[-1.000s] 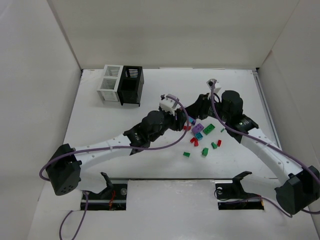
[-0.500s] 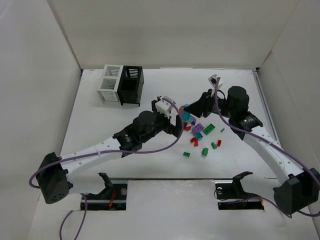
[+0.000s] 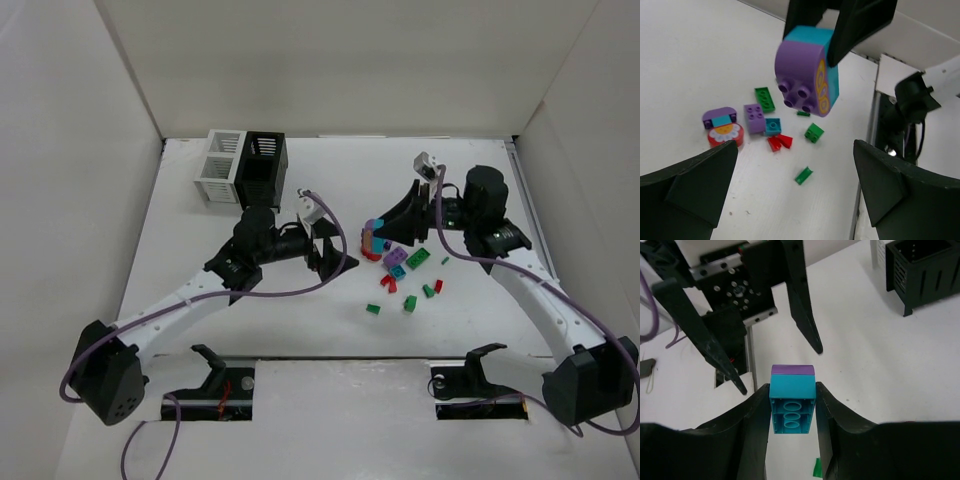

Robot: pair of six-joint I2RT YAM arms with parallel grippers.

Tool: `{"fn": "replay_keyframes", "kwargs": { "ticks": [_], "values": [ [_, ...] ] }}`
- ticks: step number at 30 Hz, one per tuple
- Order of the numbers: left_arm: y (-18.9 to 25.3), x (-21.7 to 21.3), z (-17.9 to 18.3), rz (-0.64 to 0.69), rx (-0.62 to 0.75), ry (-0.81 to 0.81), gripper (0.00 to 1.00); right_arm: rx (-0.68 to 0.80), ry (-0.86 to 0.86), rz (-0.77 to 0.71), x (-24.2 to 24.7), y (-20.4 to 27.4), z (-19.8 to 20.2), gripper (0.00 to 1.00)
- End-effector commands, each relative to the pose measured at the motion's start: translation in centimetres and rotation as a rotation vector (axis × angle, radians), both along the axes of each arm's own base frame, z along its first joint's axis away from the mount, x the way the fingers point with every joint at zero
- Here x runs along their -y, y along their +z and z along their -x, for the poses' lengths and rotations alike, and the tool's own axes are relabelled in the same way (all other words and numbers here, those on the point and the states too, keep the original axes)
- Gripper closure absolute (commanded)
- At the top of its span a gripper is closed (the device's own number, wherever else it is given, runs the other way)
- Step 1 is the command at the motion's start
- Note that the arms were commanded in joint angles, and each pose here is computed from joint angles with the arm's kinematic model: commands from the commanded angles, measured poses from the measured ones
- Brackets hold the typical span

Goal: Sort the legos into containers by color

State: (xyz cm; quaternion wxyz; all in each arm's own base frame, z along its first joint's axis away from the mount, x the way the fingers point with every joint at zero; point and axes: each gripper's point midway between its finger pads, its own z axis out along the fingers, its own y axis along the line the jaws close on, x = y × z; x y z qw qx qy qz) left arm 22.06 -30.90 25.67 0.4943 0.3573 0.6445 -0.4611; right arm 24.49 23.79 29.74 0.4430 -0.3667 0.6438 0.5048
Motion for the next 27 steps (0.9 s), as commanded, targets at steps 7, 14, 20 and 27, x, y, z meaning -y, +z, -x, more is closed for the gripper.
{"fn": "replay_keyframes", "kwargs": {
  "ticks": [7, 14, 20, 27],
  "values": [
    [3.2, 1.9, 2.6, 0.087, 0.115, -0.249, 0.0, 0.157, 0.13, -0.036, -1.1, 3.0, 1.0, 1.0],
    [4.4, 2.3, 2.9, 0.113, 0.13, -0.292, 0.03, 0.175, 0.194, -0.03, -1.8, 1.9, 1.5, 1.0],
    [4.2, 2.7, 2.2, 0.103, 0.114, -0.28, 0.06, 0.182, 0.251, -0.039, -2.3, 2.1, 2.4, 1.0],
    [4.0, 3.1, 2.0, 0.099, 0.106, -0.3, 0.31, 0.191, 0.273, -0.042, -2.6, 2.1, 2.8, 1.0]
  ]
}}
